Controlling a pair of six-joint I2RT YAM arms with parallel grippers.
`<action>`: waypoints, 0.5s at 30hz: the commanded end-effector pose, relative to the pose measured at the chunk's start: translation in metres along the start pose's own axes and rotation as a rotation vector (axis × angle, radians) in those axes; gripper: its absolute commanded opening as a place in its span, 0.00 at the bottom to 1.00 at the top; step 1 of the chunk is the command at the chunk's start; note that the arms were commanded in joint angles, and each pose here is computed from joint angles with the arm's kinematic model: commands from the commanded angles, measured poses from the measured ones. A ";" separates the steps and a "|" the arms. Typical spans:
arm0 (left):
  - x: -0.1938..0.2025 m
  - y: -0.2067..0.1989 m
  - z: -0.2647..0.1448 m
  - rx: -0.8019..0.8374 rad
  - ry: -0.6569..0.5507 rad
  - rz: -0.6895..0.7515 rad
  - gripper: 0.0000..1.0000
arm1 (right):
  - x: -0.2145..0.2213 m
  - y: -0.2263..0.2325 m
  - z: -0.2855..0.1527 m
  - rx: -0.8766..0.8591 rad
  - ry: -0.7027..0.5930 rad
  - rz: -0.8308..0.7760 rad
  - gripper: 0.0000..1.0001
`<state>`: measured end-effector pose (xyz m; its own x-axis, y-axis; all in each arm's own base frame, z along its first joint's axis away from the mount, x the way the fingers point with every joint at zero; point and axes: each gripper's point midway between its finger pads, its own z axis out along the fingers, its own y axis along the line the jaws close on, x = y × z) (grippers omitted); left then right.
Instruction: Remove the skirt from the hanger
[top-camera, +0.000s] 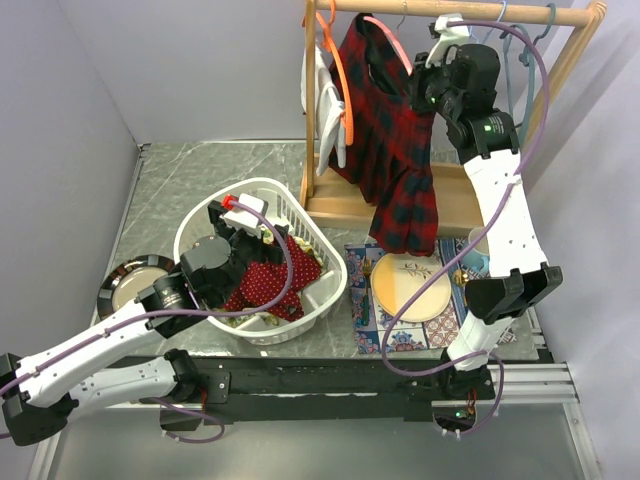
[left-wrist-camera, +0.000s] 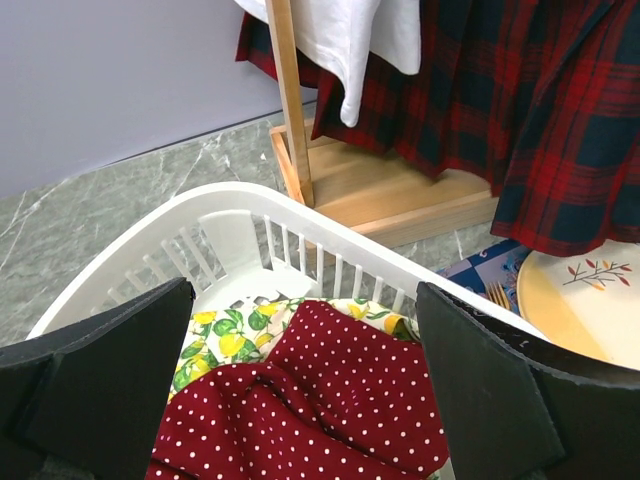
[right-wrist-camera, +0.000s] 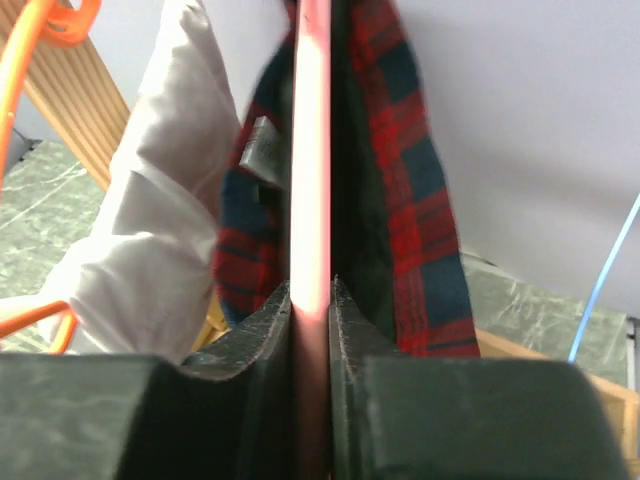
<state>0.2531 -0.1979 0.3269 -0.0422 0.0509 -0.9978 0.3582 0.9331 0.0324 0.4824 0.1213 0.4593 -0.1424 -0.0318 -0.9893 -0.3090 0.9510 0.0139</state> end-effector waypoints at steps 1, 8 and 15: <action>-0.005 0.001 0.002 -0.013 -0.019 0.004 0.99 | -0.056 0.004 -0.020 0.000 -0.169 -0.026 0.00; -0.004 -0.002 0.001 0.007 -0.018 -0.003 0.99 | -0.089 0.012 -0.049 -0.023 -0.279 -0.011 0.00; -0.010 0.001 -0.003 0.007 -0.039 -0.016 0.99 | -0.112 0.010 -0.070 -0.001 -0.367 -0.001 0.00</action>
<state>0.2536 -0.1986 0.3250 -0.0451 0.0598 -0.9972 0.3592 0.9324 0.0396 0.4691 0.1238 0.4730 -0.1206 -0.0098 -0.9927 -0.3205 0.9468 0.0296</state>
